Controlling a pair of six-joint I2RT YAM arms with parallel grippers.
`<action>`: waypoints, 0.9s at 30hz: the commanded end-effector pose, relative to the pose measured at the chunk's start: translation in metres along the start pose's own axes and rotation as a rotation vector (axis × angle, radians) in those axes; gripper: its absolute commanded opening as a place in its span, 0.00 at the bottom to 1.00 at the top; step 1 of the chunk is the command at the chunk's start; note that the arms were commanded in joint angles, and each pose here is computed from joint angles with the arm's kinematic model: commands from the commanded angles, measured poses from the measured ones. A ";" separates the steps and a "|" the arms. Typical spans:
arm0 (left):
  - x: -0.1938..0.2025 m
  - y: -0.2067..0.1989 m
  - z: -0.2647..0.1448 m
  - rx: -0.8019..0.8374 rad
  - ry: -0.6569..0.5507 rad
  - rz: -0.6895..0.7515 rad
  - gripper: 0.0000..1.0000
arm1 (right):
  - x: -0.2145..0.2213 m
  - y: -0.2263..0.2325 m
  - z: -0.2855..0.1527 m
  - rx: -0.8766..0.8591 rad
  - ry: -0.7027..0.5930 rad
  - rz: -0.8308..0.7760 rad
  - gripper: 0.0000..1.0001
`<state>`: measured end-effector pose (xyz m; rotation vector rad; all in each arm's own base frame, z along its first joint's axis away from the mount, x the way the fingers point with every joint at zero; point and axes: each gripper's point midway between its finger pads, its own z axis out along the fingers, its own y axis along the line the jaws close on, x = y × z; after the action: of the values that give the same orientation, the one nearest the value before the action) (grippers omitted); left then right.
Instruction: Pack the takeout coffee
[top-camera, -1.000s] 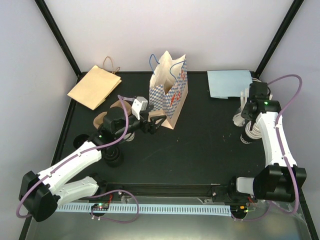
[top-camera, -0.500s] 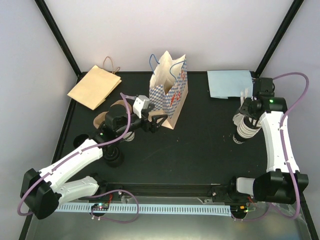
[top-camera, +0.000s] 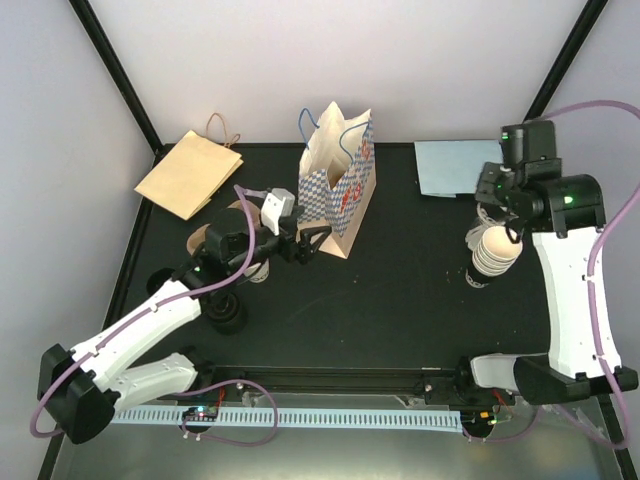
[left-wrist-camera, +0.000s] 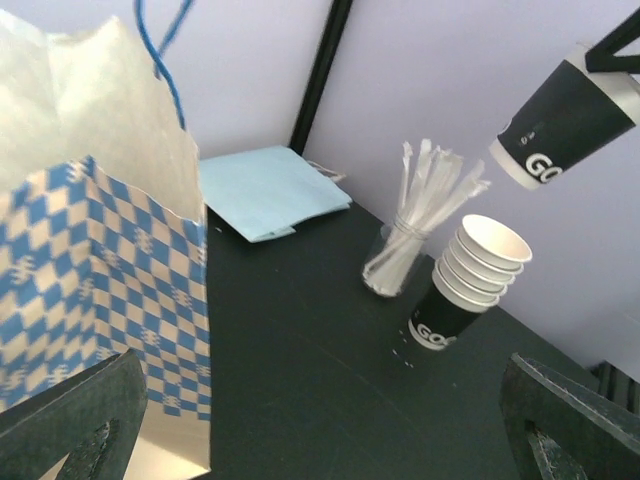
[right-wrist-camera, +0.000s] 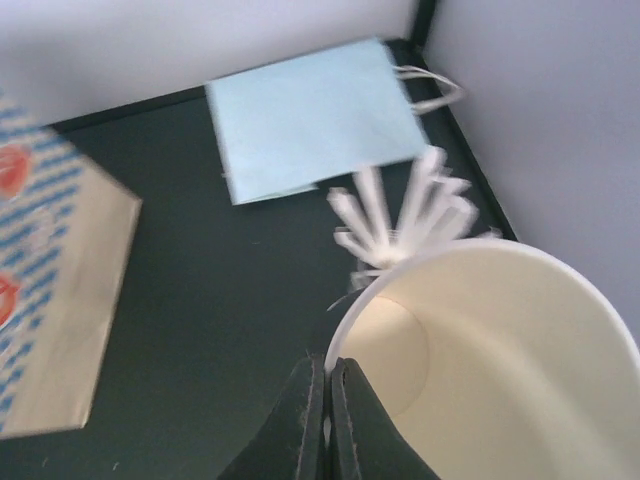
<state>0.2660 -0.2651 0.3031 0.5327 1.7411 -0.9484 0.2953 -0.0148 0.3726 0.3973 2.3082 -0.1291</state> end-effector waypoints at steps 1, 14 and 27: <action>-0.028 0.014 -0.020 -0.147 -0.095 -0.008 0.99 | 0.016 0.047 -0.011 -0.054 0.021 -0.187 0.01; 0.019 0.098 -0.078 -0.420 0.111 -0.347 0.99 | 0.166 0.211 0.020 -0.491 0.043 -0.460 0.04; 0.060 0.119 -0.141 -0.669 0.167 -0.413 0.99 | 0.262 0.240 0.070 -0.432 0.081 -0.697 0.05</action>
<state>0.2656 -0.1015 0.2478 -0.1192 2.1370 -0.6032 0.2420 0.2467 0.1475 -0.6326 2.4407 0.0676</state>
